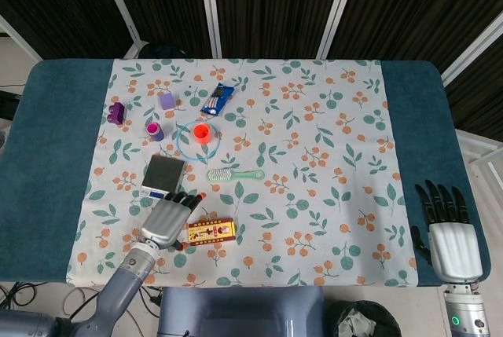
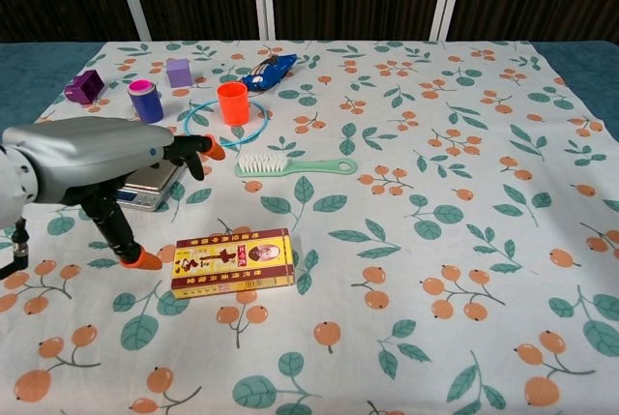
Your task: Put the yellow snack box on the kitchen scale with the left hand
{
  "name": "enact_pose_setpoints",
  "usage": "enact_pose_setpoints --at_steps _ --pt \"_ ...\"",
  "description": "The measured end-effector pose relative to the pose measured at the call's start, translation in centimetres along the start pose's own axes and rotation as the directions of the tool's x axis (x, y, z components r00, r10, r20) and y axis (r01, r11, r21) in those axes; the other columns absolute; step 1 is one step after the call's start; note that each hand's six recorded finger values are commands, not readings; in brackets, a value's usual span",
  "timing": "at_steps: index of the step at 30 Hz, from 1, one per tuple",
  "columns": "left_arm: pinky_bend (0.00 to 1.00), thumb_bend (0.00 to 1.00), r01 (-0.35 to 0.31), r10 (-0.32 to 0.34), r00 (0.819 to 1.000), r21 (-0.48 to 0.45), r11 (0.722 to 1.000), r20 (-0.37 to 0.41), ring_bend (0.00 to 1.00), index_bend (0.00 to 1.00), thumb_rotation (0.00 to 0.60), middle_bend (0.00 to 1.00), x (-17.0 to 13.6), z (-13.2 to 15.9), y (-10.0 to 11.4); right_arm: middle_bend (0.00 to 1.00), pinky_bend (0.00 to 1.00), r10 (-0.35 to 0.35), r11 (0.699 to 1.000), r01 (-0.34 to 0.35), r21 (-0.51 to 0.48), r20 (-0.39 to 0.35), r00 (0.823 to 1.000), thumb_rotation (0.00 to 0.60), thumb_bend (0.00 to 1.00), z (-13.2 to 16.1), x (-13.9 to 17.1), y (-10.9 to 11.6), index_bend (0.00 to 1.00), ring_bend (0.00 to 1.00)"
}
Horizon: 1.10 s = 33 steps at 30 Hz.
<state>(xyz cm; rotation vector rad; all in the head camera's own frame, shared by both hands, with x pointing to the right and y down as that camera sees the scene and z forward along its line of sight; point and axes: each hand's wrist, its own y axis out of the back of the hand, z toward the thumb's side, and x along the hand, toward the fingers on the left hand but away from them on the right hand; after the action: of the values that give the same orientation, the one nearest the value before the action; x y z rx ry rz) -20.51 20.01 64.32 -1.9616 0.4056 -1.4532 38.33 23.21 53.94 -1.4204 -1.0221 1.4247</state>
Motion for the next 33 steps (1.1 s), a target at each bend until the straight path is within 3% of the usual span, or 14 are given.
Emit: enact_pose_setpoints --at_steps 22,28,33 --pt "0.19 0.01 0.011 -0.010 1.000 0.091 0.996 -0.009 0.16 0.11 0.600 0.25 1.4 3.2 -3.2 0.07 0.01 0.003 1.000 -0.003 0.001 0.000 1.000 0.600 0.51 0.0 0.0 -0.1 0.03 0.06" --pt "0.27 0.10 0.001 0.001 1.000 0.117 0.993 -0.013 0.22 0.15 0.600 0.32 1.8 3.4 -3.8 0.07 0.01 0.002 1.000 -0.002 -0.001 0.002 1.000 0.600 0.51 -0.1 0.0 0.0 0.03 0.06" --pt "0.36 0.24 0.001 -0.001 1.000 0.138 0.990 0.000 0.32 0.18 0.600 0.42 2.0 3.7 -4.2 0.07 0.01 0.001 1.000 -0.001 -0.002 0.003 1.000 0.600 0.51 -0.2 0.0 0.0 0.03 0.06"
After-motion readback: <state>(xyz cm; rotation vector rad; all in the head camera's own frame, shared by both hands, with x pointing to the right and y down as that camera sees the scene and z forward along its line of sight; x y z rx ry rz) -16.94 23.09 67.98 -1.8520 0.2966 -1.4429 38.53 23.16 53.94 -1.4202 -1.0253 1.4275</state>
